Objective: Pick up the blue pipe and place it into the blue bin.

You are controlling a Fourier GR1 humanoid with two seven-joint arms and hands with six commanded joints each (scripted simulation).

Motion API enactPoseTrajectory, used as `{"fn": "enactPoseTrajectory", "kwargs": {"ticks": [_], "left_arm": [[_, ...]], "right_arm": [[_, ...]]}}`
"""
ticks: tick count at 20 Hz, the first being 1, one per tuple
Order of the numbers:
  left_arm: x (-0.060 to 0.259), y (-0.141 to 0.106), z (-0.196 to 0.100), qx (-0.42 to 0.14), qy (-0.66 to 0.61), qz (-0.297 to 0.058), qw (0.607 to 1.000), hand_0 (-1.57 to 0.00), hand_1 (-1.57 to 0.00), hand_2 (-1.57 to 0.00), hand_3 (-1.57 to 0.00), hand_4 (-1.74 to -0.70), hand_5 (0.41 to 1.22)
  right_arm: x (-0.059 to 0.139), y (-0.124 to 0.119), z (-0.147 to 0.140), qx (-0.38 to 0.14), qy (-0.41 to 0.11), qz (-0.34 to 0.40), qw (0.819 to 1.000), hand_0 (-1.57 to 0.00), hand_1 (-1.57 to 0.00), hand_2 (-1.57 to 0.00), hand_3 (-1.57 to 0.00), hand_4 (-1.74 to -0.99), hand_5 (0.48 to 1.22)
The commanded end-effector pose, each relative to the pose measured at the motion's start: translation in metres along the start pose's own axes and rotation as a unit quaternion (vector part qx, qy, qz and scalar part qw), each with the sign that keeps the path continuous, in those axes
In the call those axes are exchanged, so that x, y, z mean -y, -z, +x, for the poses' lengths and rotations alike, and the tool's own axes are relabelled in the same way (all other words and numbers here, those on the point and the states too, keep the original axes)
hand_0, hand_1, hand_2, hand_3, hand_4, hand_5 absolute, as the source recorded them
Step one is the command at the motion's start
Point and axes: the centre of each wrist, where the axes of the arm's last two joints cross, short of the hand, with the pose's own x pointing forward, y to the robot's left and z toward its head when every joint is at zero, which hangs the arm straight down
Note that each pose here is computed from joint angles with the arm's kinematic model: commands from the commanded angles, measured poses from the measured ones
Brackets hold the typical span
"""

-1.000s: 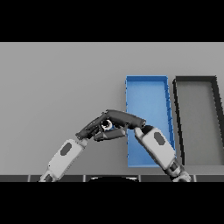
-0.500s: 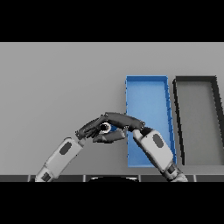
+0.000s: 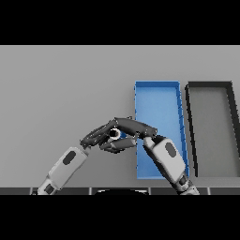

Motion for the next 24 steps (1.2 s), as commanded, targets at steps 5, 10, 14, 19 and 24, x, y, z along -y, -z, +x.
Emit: {"fn": "enactPoseTrajectory", "kwargs": {"ticks": [5, 10, 14, 19, 24], "left_arm": [[0.008, 0.000, -0.004, -0.014, -0.009, -0.011, 1.000, 0.00, 0.00, 0.00, 0.00, -0.91, 0.524], [0.010, -0.006, -0.002, -0.012, -0.014, -0.011, 1.000, 0.00, 0.00, 0.00, 0.00, -0.92, 0.503], [0.011, -0.008, 0.000, -0.006, -0.008, -0.012, 1.000, 0.00, 0.00, 0.00, 0.00, -0.91, 0.502], [0.008, -0.011, -0.001, -0.005, -0.014, -0.014, 1.000, 0.00, 0.00, 0.00, 0.00, -0.91, 0.491], [0.004, -0.011, -0.003, -0.014, -0.021, -0.009, 1.000, 0.00, 0.00, 0.00, 0.00, -0.90, 0.489]], "right_arm": [[0.012, -0.001, 0.026, -0.004, 0.064, -0.005, 0.998, -1.57, -1.57, -1.57, -1.57, -1.613, 1.221], [0.048, -0.002, 0.085, 0.037, 0.110, -0.040, 0.992, -1.57, -1.57, -1.57, -1.57, -1.699, 1.154], [0.086, -0.004, 0.132, 0.092, 0.077, -0.095, 0.988, -1.57, -1.57, -1.57, -1.57, -1.724, 1.117], [0.136, -0.012, 0.142, 0.058, 0.057, -0.233, 0.969, -1.57, -1.57, -1.57, -1.57, -1.735, 1.131], [0.168, -0.056, 0.085, -0.047, 0.086, -0.340, 0.935, -1.57, -1.57, -1.57, -1.57, -1.739, 1.120]]}}
